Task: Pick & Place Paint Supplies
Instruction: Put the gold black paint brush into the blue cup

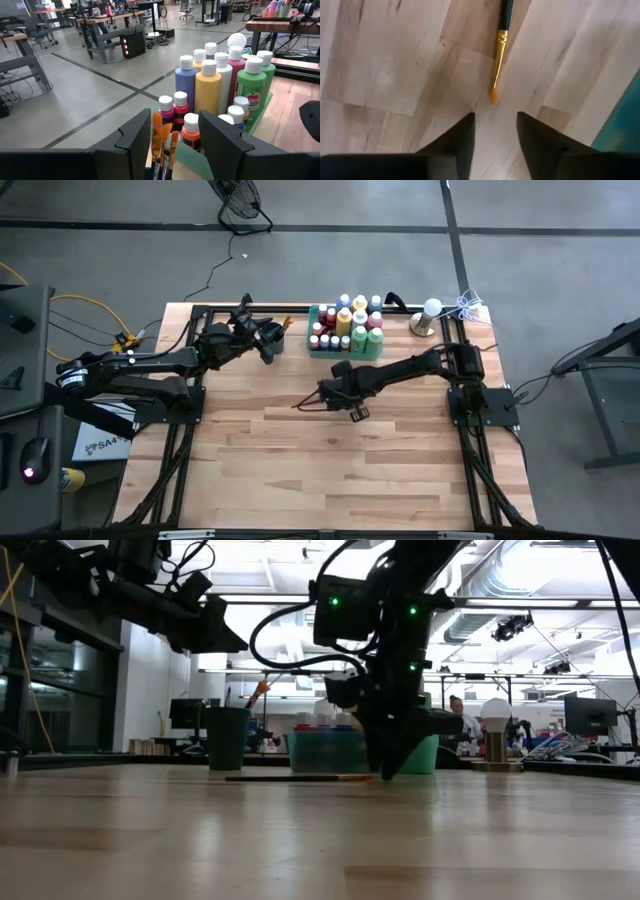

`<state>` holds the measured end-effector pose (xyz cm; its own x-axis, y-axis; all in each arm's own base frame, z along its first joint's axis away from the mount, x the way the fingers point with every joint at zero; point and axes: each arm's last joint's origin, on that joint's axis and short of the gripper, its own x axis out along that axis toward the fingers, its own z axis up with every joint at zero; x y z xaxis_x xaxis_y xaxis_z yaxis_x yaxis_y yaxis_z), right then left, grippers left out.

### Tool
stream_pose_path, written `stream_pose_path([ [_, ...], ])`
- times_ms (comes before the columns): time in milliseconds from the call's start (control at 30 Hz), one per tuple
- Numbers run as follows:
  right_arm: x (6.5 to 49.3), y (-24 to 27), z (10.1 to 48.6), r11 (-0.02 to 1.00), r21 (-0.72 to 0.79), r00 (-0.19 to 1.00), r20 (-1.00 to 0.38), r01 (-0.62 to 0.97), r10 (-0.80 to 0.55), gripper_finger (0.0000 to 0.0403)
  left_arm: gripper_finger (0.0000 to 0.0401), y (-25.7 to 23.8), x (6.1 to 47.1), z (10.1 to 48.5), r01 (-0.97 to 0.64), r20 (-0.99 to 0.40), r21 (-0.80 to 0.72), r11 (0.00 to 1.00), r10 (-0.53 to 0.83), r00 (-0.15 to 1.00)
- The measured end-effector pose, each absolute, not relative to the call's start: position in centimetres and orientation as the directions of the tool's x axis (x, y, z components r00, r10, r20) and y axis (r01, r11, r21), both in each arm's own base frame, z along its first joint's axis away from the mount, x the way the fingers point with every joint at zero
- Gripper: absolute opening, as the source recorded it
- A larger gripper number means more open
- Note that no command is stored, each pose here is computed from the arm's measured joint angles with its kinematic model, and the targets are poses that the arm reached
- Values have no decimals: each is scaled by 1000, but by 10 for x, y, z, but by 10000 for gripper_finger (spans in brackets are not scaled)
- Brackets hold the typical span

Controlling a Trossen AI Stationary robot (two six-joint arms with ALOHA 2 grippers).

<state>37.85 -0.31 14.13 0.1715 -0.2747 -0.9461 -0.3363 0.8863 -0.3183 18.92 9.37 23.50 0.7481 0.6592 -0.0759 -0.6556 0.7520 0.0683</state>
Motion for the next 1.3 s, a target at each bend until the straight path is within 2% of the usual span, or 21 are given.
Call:
stream_pose_path([
  [100, 379, -6, 141, 893, -307, 173, -949, -329, -263, 160, 163, 94, 189, 235, -656, -76, 69, 752, 659, 748],
  [200, 380, -8, 142, 901, -290, 184, -953, -324, -241, 170, 163, 94, 189, 235, -656, -76, 69, 752, 659, 748],
  [433, 385, -11, 143, 932, -206, 243, -961, -300, -134, 156, 163, 94, 189, 235, -656, -76, 71, 752, 660, 748],
  [733, 385, -26, 142, 962, -117, 239, -969, -246, -57, 140, 163, 94, 189, 235, -656, -78, 72, 752, 660, 748],
  [933, 384, -29, 141, 964, -114, 233, -971, -239, -57, 116, 163, 94, 189, 235, -656, -78, 72, 751, 660, 747],
  [1300, 385, -30, 141, 963, -128, 239, -968, -235, -70, 36, 163, 94, 189, 235, -656, -77, 71, 751, 660, 747],
])
